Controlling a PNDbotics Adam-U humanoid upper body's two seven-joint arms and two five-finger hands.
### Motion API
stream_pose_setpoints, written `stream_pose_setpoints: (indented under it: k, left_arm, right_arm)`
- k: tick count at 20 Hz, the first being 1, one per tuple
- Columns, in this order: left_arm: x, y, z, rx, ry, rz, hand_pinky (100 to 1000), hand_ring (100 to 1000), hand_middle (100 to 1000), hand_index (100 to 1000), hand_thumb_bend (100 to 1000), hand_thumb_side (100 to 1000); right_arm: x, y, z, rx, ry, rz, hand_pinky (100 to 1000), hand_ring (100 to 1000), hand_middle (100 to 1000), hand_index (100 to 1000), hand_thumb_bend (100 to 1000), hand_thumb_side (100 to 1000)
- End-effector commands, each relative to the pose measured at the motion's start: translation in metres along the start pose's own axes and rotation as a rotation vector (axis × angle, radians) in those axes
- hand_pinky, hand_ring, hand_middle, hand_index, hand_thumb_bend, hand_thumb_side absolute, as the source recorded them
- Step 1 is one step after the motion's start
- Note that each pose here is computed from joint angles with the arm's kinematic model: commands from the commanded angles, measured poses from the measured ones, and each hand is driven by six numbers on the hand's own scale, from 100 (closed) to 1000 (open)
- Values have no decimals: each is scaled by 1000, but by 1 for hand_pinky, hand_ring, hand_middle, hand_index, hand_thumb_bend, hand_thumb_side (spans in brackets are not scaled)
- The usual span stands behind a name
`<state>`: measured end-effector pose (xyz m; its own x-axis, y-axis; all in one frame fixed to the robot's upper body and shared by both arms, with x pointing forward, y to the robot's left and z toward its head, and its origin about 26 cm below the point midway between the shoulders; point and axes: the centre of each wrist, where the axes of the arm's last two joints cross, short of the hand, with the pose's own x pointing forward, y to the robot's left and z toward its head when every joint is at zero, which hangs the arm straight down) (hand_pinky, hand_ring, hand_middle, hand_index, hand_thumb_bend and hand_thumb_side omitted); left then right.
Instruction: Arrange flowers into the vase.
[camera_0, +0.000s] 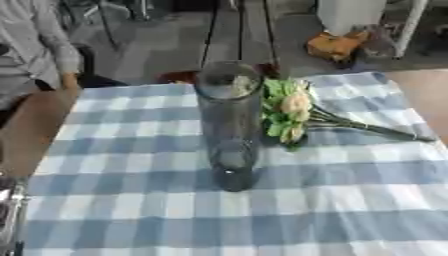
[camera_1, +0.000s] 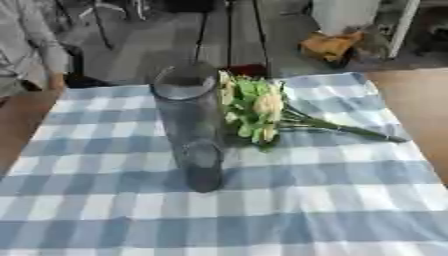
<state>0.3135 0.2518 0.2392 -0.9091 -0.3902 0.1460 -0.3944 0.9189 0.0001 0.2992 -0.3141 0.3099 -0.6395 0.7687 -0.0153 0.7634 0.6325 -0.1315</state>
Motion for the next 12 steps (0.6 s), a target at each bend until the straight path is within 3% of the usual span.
stream_pose_setpoints:
  k: [1, 6, 12]
  left_arm:
    - [3, 3, -5, 4, -20, -3, 582, 772, 818, 934, 318, 1000]
    - [3, 2, -5, -2, -19, -1, 582, 771, 819, 934, 318, 1000]
    - [3, 1, -4, -11, -18, 5, 582, 771, 819, 934, 318, 1000]
  right_arm:
    - [4, -8, -17, 15, -45, 38, 840, 827, 748, 863, 100, 1000]
    - [9, -12, -39, 94, -53, 122, 830, 825, 749, 862, 100, 953]
    - [1, -9, -66, 293, -51, 282, 824, 831, 764, 864, 100, 968]
